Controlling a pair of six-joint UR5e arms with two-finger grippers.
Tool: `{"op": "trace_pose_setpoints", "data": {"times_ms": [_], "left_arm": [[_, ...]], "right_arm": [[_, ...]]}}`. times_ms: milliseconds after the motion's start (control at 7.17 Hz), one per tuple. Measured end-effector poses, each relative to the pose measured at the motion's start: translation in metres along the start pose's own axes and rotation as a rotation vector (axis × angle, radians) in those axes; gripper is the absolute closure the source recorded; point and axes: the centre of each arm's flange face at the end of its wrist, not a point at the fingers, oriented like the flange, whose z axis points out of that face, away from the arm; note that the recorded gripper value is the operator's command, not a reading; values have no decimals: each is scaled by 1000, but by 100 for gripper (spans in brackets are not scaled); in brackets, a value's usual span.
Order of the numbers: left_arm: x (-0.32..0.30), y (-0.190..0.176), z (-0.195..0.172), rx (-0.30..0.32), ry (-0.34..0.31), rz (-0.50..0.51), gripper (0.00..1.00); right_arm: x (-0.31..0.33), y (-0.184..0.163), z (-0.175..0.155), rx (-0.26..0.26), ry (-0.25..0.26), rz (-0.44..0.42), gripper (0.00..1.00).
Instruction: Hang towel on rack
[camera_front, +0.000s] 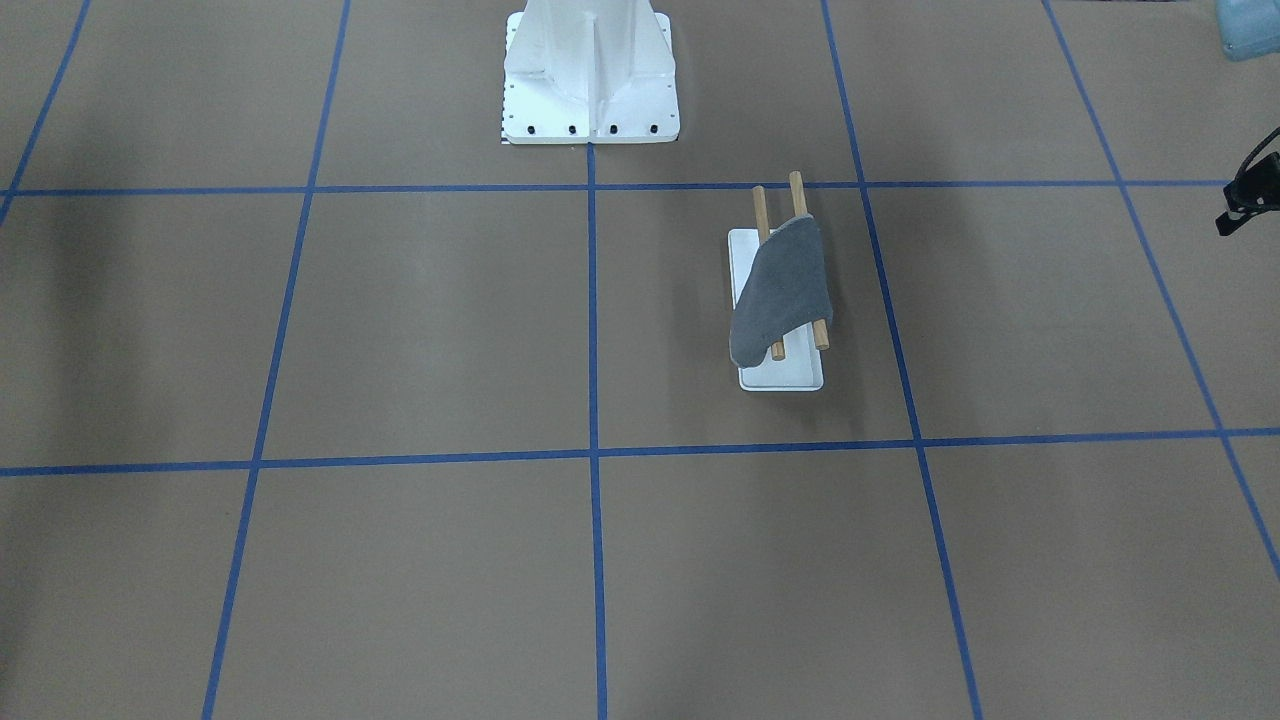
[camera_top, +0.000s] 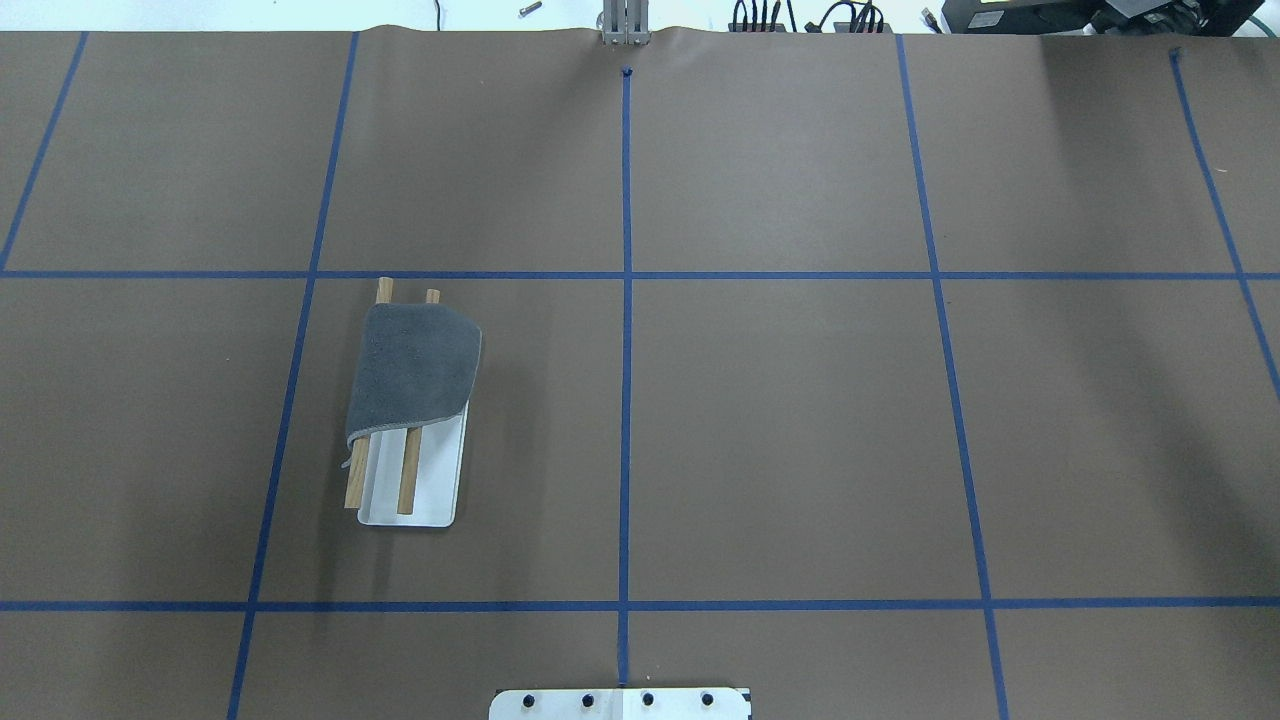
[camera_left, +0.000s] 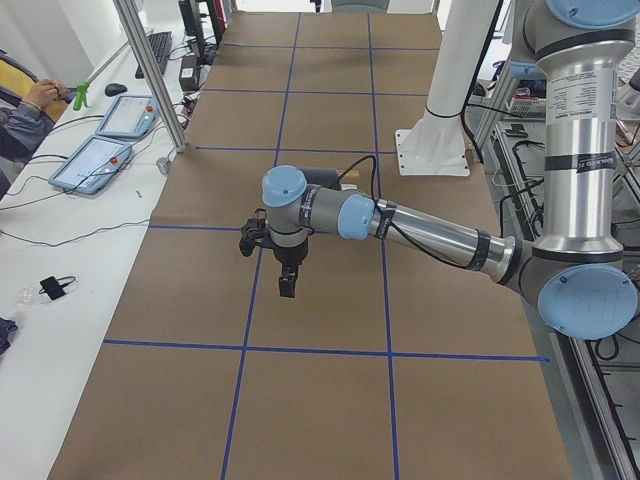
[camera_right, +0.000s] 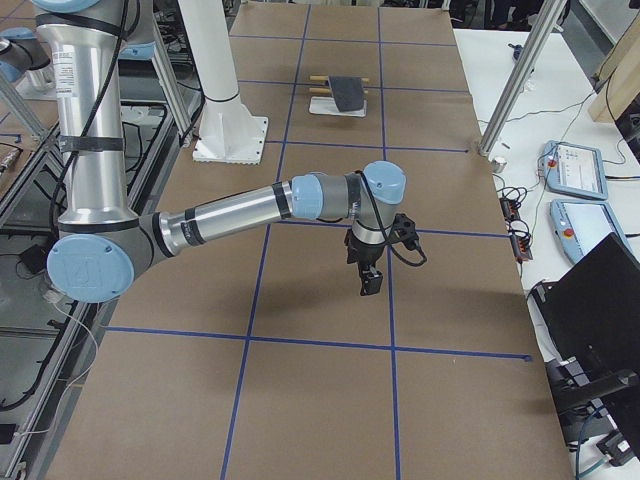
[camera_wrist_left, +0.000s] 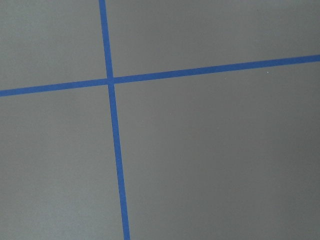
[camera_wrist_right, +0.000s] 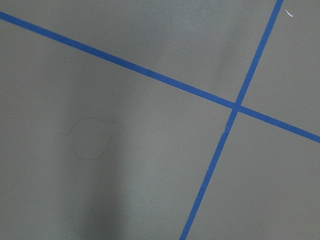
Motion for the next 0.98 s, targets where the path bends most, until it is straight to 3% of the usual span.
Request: {"op": "trace_pose_setpoints", "data": {"times_ms": [418, 697, 976], "left_arm": [[3, -7, -3, 11, 1, 7, 2], [2, -8, -2, 8, 3, 4, 2], [2, -8, -2, 9, 2, 4, 2]], "right_arm": [[-2, -2, -2, 3, -6, 48, 0], [-6, -3, -3, 8, -44, 148, 0], [-7, -2, -2, 9, -63, 180, 0]]}}
